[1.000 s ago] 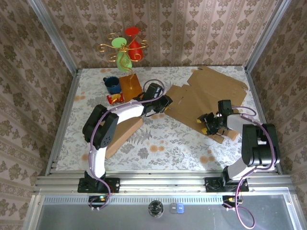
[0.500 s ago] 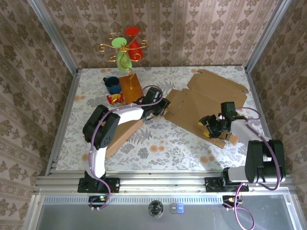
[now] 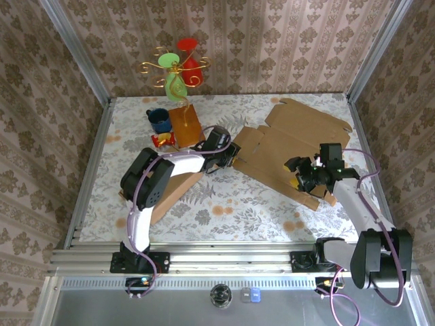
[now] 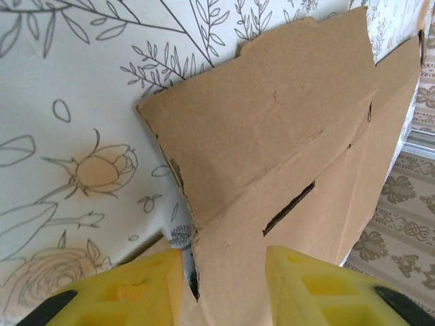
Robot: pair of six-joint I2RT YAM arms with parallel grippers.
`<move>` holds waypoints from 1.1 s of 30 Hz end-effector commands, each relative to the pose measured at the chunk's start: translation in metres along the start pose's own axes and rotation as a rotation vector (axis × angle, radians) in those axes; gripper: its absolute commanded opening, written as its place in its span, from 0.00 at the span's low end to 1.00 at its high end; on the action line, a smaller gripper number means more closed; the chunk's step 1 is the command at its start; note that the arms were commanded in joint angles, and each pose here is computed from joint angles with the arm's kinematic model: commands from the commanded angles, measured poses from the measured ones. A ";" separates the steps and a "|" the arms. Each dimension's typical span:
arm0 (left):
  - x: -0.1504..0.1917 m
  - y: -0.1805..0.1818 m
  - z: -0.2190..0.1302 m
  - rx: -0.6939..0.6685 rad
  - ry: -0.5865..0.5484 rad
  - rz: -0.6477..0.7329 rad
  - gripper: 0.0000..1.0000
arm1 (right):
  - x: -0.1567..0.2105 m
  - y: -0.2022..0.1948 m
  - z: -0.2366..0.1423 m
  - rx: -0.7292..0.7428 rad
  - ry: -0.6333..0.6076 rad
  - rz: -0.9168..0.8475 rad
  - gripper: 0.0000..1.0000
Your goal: Fold the paper box
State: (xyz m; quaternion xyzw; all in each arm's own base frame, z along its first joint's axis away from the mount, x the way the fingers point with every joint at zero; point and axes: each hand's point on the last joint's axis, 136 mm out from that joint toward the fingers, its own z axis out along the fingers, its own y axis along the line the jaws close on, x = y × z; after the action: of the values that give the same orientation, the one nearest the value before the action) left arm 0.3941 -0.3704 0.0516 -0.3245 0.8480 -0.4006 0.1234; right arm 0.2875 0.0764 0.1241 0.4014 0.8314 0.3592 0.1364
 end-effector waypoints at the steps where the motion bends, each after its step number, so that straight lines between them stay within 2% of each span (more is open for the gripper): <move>1: -0.011 0.002 0.012 0.023 -0.029 -0.005 0.38 | 0.007 0.017 -0.014 -0.038 0.007 0.000 0.60; 8: -0.019 0.001 0.021 0.086 -0.060 -0.031 0.31 | 0.010 0.021 -0.018 -0.054 0.013 0.004 0.60; 14: -0.026 -0.009 0.024 0.141 -0.083 -0.021 0.14 | 0.015 0.016 -0.016 -0.071 0.016 0.034 0.60; 16: -0.029 -0.017 0.024 0.183 -0.097 -0.005 0.02 | 0.016 0.013 -0.015 -0.075 0.000 0.054 0.60; 17: -0.030 -0.019 0.023 0.192 -0.101 0.001 0.00 | 0.016 0.011 -0.015 -0.076 -0.016 0.066 0.61; 25: -0.030 -0.054 -0.008 0.294 -0.146 -0.040 0.00 | 0.012 0.003 -0.013 -0.254 -0.274 0.273 0.66; 33: -0.018 -0.069 -0.031 0.360 -0.158 -0.154 0.00 | 0.011 0.006 -0.004 -0.336 -0.368 0.342 0.74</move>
State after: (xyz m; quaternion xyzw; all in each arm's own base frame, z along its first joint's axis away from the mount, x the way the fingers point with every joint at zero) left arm 0.4225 -0.3731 0.0891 -0.3691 0.7609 -0.4944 0.2010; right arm 0.2642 0.0989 0.1143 0.5279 0.7025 0.4151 0.2357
